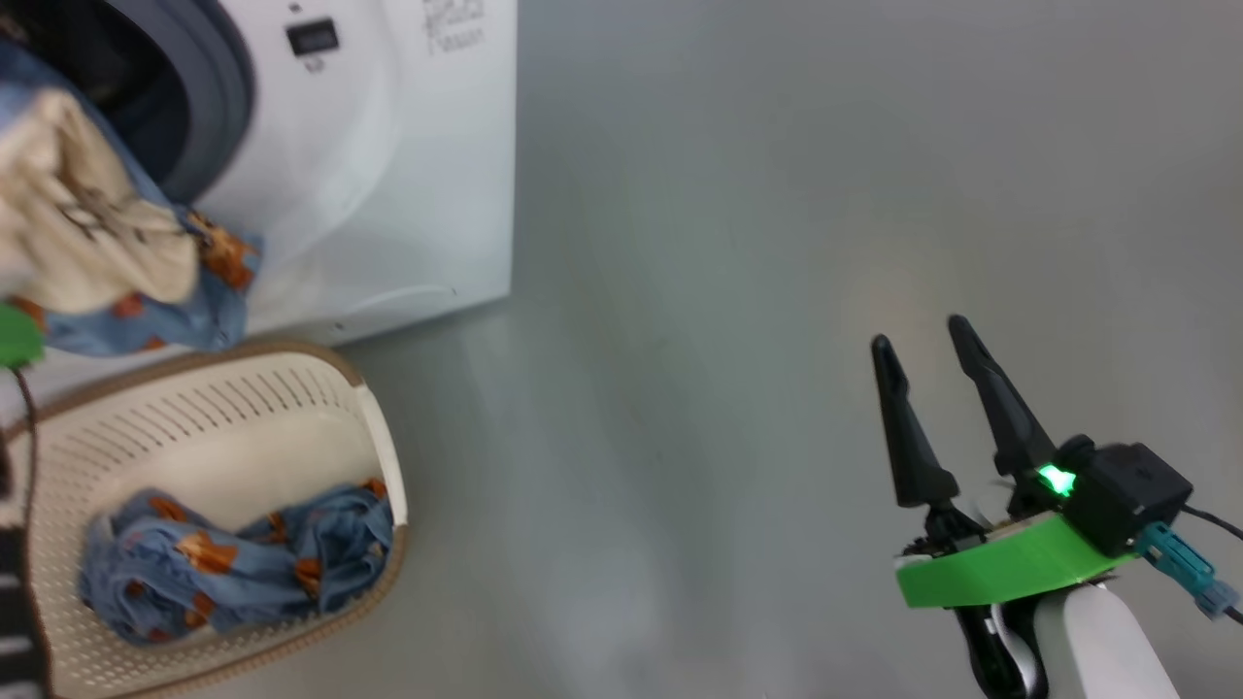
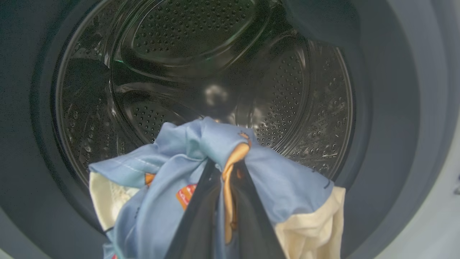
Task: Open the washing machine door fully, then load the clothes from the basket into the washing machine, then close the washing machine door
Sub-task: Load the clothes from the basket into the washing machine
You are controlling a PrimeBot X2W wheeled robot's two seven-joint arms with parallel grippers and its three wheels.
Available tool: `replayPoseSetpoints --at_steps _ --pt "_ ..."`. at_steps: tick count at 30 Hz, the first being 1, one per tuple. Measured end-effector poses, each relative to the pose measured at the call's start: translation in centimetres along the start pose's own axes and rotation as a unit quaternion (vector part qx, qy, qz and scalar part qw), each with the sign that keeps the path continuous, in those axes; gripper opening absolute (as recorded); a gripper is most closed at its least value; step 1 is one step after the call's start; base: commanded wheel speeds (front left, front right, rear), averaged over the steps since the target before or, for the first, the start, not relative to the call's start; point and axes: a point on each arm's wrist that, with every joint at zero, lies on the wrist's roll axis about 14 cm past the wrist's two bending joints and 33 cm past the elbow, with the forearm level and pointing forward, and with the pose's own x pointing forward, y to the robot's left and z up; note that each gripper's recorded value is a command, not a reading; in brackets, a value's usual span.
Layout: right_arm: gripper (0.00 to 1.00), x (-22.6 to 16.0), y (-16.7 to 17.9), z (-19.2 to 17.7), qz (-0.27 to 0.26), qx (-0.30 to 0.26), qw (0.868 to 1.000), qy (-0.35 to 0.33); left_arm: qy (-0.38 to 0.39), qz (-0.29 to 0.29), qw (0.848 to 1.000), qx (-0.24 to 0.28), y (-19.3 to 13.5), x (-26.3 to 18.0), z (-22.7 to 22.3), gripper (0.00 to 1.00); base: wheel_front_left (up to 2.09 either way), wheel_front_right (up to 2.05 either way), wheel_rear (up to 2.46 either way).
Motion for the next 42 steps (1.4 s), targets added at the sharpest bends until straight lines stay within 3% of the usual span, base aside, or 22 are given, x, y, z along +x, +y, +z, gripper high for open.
replayPoseSetpoints --at_steps 10,23,35,42 --pt "1.0 2.8 1.7 -4.4 0.031 -0.005 0.998 0.046 0.023 0.007 1.0 0.008 -0.2 4.4 -5.6 0.0 0.0 0.0 0.0" --pt "1.0 3.1 2.2 -9.8 0.042 -0.013 0.993 0.11 0.027 0.007 1.0 0.009 -0.7 9.1 -9.7 0.0 0.0 0.0 0.0" --pt "1.0 3.2 2.1 -12.5 0.046 -0.026 0.989 0.139 -0.032 0.033 0.999 -0.023 0.1 13.2 -7.9 0.0 0.0 0.0 0.0" --pt "1.0 3.7 2.3 -13.0 0.053 -0.03 0.988 0.141 -0.013 0.031 0.999 -0.019 0.0 13.1 -9.7 0.0 0.0 0.0 0.0"
